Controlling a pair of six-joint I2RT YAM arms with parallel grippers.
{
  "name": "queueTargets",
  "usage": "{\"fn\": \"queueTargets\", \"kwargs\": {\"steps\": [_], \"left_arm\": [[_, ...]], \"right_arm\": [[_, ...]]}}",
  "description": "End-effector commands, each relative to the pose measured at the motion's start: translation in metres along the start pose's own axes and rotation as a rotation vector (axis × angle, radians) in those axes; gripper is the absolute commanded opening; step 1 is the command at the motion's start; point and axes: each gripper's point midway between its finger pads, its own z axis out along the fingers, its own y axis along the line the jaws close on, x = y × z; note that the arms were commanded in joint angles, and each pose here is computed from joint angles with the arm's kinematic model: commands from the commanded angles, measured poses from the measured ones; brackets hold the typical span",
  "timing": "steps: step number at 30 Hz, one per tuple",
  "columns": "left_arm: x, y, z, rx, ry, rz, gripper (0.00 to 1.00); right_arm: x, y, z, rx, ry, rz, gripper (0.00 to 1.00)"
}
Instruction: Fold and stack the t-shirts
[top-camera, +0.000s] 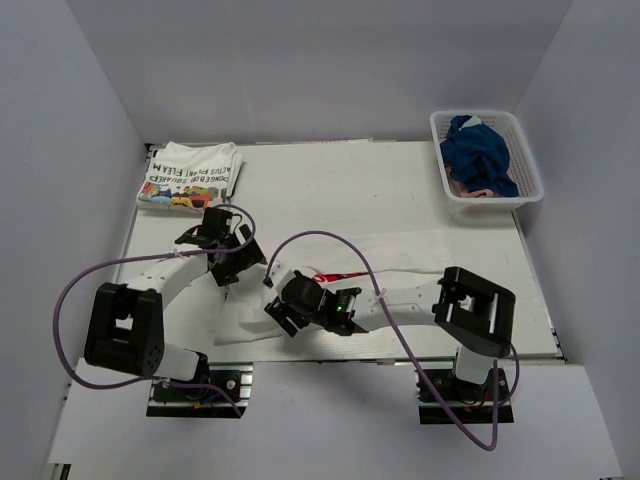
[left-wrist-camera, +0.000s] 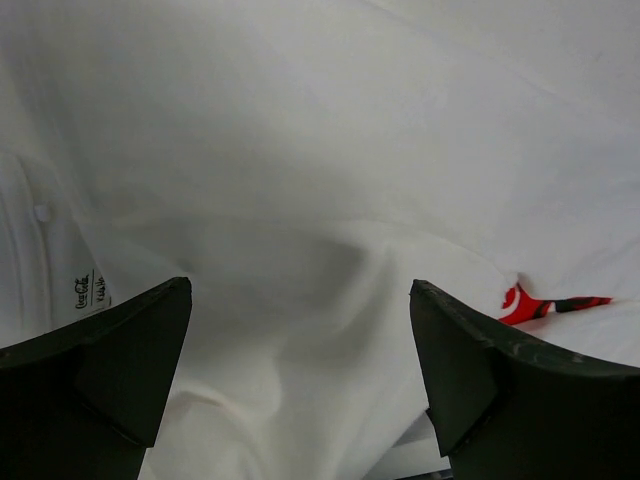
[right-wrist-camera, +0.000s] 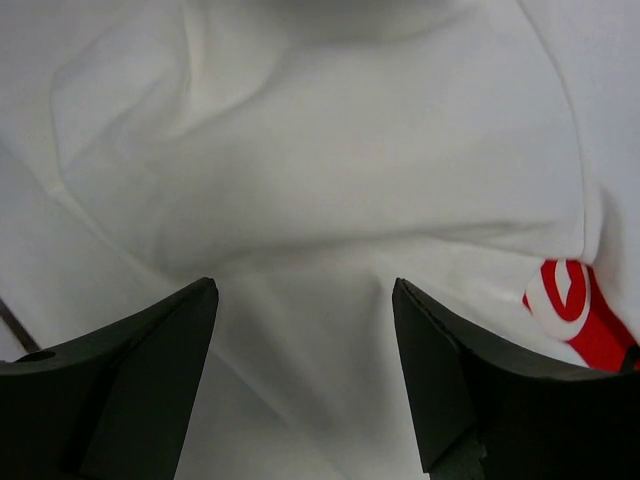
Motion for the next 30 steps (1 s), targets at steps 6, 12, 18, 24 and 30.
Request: {"fn": "queueTargets", "kwargs": {"steps": [6,12,18,24,30], "left_arm": [[0.008,0.002,0.015,0.022,0.021,-0.013,1.0],[0.012,0.006,0.015,0.016,0.028,-0.014,1.0],[0.009,0.013,0.015,-0.008,0.007,-0.022,1.0],[0.01,0.019,0.016,-0.029,0.001,-0.013,1.0],[0.012,0.023,0.018,-0.049,0.008,-0.015,1.0]], "right_arm": [[-0.036,0.014,0.023,0.02,-0.064,0.004,0.75],[-0.037,0.017,0.039,0.042,-0.045,0.001,0.62],[-0.034,-0.001,0.037,0.154,-0.028,0.035,0.3],[-0.043,-0.015,0.015,0.22,-0.043,0.072,0.0],[-0.032,-0.004,-0.011,0.156,0.126,-0.038,0.0]]}}
